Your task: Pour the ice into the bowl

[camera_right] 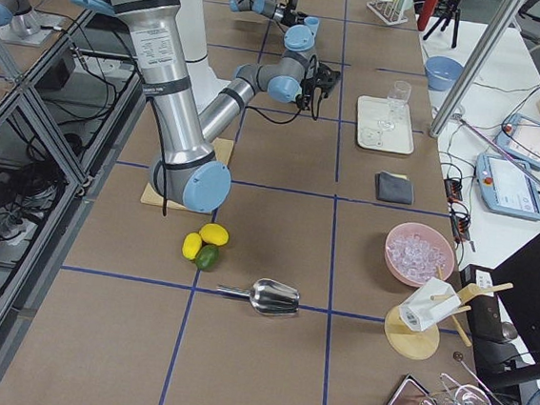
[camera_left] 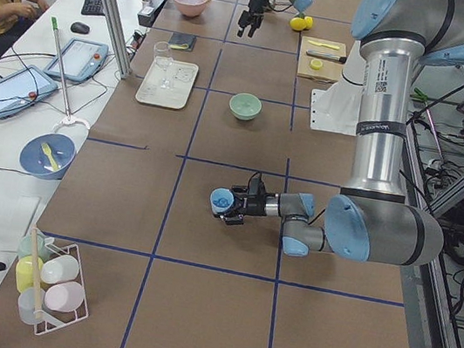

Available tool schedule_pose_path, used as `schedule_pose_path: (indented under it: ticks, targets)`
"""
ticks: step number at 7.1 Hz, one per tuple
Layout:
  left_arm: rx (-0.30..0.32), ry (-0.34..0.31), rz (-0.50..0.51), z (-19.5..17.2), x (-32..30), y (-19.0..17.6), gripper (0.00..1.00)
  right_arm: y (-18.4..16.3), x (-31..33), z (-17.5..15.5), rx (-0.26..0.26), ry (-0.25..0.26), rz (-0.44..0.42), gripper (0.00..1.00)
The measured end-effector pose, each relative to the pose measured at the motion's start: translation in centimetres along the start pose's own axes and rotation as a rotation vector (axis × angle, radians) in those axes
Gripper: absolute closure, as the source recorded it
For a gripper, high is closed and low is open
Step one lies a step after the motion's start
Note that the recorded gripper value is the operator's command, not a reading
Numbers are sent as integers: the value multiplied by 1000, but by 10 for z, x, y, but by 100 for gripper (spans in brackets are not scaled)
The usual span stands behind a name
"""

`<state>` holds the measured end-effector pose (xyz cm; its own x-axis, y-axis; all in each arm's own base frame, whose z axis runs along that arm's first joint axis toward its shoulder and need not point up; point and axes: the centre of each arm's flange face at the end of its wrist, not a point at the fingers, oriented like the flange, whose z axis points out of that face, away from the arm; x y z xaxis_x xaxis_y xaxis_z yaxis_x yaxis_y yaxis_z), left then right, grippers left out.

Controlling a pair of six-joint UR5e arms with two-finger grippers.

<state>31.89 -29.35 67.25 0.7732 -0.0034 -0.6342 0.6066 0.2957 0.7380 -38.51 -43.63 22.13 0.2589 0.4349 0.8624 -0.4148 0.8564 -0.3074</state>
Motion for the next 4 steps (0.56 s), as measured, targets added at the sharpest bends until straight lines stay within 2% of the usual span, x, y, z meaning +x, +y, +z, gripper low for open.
schedule_pose_path:
  ticks: [1, 2, 3, 4]
  targets:
    - [-2, -2, -1, 2, 0, -1, 31, 0, 0, 0, 0, 0, 0, 0]
    - [-4, -2, -1, 2, 0, -1, 65, 0, 0, 0, 0, 1, 0, 0]
    - [-11, 1, -2, 2, 0, 0, 90, 0, 1, 0, 0, 1, 0, 0]
    - [-26, 7, 21, 3, 0, -1, 100, 0, 1, 0, 0, 1, 0, 0]
